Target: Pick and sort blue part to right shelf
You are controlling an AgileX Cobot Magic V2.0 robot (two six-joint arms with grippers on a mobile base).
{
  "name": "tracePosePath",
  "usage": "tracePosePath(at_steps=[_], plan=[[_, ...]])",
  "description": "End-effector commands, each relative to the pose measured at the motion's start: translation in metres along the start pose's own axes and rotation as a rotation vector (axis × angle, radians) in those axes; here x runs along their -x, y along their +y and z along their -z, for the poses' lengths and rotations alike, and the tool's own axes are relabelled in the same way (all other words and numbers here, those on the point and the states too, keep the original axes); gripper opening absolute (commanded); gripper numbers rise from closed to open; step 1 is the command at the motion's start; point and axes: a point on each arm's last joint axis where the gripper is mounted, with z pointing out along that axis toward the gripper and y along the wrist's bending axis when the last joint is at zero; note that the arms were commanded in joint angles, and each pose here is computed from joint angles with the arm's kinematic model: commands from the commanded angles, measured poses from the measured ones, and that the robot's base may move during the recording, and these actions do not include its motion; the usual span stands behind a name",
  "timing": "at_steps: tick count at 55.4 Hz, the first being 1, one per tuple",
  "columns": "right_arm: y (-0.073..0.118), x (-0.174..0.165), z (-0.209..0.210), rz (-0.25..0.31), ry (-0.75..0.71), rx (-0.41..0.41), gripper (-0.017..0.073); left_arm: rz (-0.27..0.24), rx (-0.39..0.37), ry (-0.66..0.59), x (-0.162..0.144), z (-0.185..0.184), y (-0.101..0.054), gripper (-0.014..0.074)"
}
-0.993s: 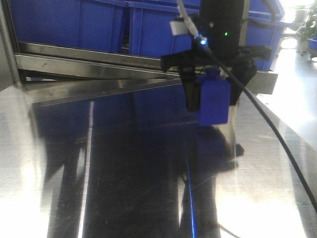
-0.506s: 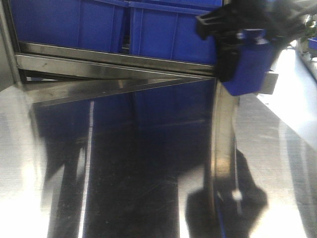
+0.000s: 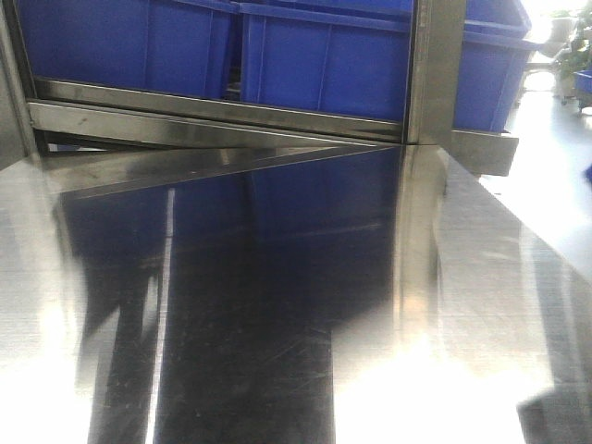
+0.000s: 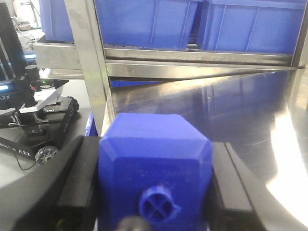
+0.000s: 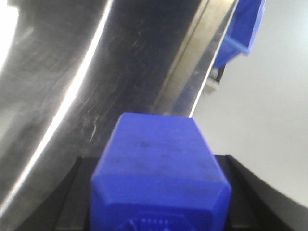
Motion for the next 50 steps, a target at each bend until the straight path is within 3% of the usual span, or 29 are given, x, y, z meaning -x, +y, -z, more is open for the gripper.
tracePosePath(at_steps=[1, 27, 50], plan=[[-0.005, 0.002, 0.028, 0.011, -0.205, 0.005, 0.0206, -0.001, -0.002, -0.111, 0.016, 0.002, 0.0, 0.0358], [-0.027, -0.043, 0.13, -0.099, -0.741, 0.0, 0.0206, -0.001, -0.002, -0.111, 0.016, 0.002, 0.0, 0.0358], [-0.03, -0.053, 0.139, -0.113, -0.787, -0.01, 0.0206, -0.001, -0.002, -0.111, 0.016, 0.002, 0.0, 0.0358]])
